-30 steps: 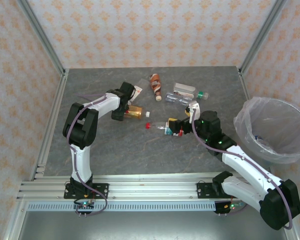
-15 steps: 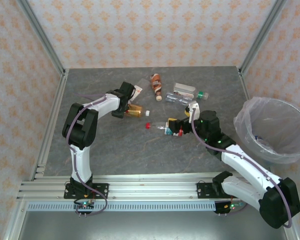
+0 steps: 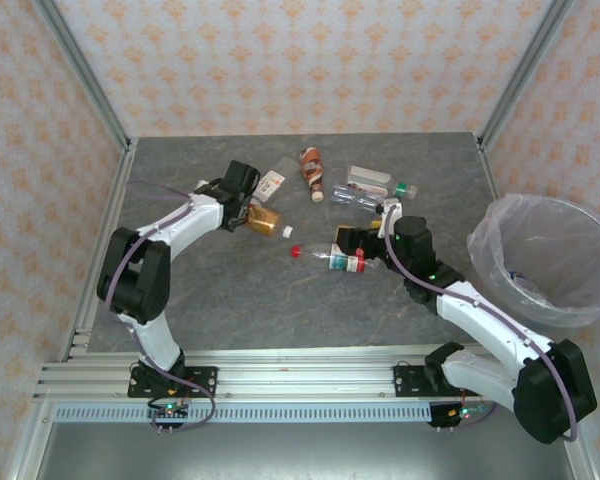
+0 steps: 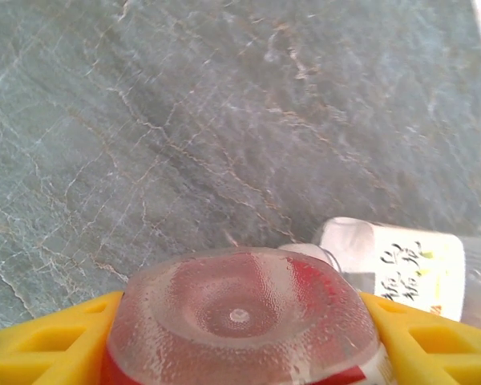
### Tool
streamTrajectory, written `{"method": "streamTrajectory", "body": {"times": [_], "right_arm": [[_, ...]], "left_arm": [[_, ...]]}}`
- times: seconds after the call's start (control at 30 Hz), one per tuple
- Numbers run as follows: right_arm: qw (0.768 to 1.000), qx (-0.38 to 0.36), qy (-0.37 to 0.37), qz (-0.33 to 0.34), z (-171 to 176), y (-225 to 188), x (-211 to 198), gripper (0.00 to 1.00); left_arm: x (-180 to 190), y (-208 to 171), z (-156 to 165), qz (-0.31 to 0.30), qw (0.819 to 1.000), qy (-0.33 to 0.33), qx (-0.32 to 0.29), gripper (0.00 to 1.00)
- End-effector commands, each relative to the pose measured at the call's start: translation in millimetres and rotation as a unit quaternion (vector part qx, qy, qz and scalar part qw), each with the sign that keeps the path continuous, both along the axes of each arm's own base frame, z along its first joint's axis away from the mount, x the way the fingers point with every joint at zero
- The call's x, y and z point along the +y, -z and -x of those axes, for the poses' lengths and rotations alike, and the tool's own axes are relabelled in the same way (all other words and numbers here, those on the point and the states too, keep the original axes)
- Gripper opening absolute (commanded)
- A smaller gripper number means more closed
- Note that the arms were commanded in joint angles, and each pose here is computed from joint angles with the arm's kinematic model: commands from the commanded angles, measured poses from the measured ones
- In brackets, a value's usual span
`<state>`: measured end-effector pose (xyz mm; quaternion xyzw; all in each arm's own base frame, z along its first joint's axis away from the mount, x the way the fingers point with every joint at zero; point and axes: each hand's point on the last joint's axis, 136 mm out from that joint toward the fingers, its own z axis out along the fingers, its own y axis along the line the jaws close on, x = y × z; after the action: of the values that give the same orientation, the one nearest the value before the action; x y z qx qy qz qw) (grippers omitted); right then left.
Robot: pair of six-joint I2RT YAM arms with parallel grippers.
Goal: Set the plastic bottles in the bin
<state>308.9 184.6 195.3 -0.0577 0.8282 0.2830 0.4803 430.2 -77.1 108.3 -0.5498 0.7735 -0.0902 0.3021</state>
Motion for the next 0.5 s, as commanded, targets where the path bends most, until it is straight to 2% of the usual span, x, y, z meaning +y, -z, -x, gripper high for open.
{"method": "streamTrajectory", "body": {"times": [0.0,0.1,0.27,0.47], "right_arm": [[0.996,0.004,0.042,-0.083,-15.4,-26.4,4.4,0.99],[0.991,0.052,0.059,-0.11,-22.2,-20.2,9.1,0.99],[0.978,0.141,0.015,-0.151,-23.4,-4.8,40.2,0.99],[0.967,0.161,-0.043,-0.194,-23.9,-3.5,66.2,0.99]], "left_arm": [[3.1,-14.6,2.3,-0.024,0.998,0.042,-0.027,0.64],[-2.7,-25.6,4.6,-0.03,0.995,0.087,-0.042,0.64],[-20.9,-45.6,10.3,-0.034,0.982,0.172,-0.075,0.65],[-45.2,-67.0,17.5,-0.037,0.959,0.253,-0.123,0.66]]}}
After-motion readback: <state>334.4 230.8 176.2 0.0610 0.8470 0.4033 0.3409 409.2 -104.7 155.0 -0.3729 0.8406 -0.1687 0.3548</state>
